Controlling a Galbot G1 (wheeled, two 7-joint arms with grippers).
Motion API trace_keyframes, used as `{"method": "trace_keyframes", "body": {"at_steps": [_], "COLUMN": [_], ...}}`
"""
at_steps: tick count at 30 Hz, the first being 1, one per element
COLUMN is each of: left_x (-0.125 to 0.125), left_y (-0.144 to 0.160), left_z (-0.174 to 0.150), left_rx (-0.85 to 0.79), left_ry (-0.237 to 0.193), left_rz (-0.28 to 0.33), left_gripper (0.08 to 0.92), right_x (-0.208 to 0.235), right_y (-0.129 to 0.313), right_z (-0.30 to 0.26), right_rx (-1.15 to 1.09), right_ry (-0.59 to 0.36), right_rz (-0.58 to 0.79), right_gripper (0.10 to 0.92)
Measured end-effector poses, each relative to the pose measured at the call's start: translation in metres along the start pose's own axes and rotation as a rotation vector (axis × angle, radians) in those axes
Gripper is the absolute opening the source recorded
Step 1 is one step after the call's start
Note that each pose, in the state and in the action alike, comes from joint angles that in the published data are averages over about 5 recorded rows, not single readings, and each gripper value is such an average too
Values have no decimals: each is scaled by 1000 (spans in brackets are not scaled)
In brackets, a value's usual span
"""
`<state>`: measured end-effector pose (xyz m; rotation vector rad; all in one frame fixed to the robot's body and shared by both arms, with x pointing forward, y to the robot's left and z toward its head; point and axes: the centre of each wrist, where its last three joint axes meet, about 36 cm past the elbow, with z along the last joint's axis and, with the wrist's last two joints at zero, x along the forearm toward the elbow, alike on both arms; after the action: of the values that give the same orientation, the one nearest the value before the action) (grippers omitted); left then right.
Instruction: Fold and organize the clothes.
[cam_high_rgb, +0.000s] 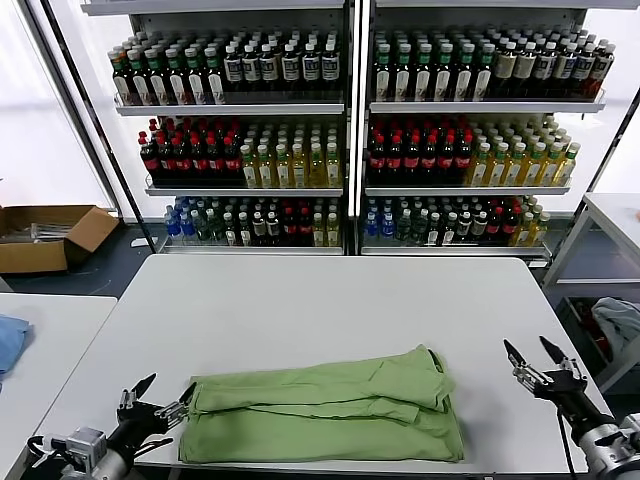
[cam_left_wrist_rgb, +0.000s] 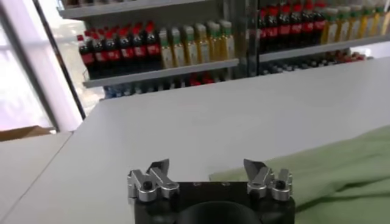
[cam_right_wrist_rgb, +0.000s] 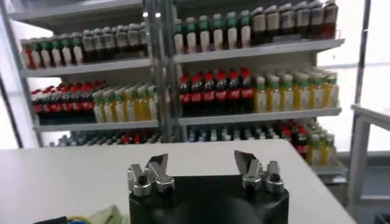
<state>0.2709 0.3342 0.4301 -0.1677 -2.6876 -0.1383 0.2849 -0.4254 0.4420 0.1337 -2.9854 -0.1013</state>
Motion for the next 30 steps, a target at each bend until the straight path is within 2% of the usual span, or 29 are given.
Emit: {"method": "trace_keyframes", "body": {"at_steps": [3,11,20,24,30], "left_x": [-2,-10,-11,-9,-7], "left_y": [-14,-46,-63,-68,-77], "left_z": [9,28,45,50,57], "left_rx": [41,121,157,163,171], "left_ry": [-3,16,53,61,65], "left_rz": [-19,-38,-45,-37,-25], "left_gripper": [818,823,820,752,580], "right_x": [2,4,5,4,4], "right_y": [-6,-16,-20,-21,-21], "right_z": [1,-1,-3,-4,-5], "right_rx": [1,8,8,7,7], "right_ry": [-11,-33,-47,-53,-57], "right_rz": [19,45,53,54,55], "right_gripper": [819,823,823,823,823]}}
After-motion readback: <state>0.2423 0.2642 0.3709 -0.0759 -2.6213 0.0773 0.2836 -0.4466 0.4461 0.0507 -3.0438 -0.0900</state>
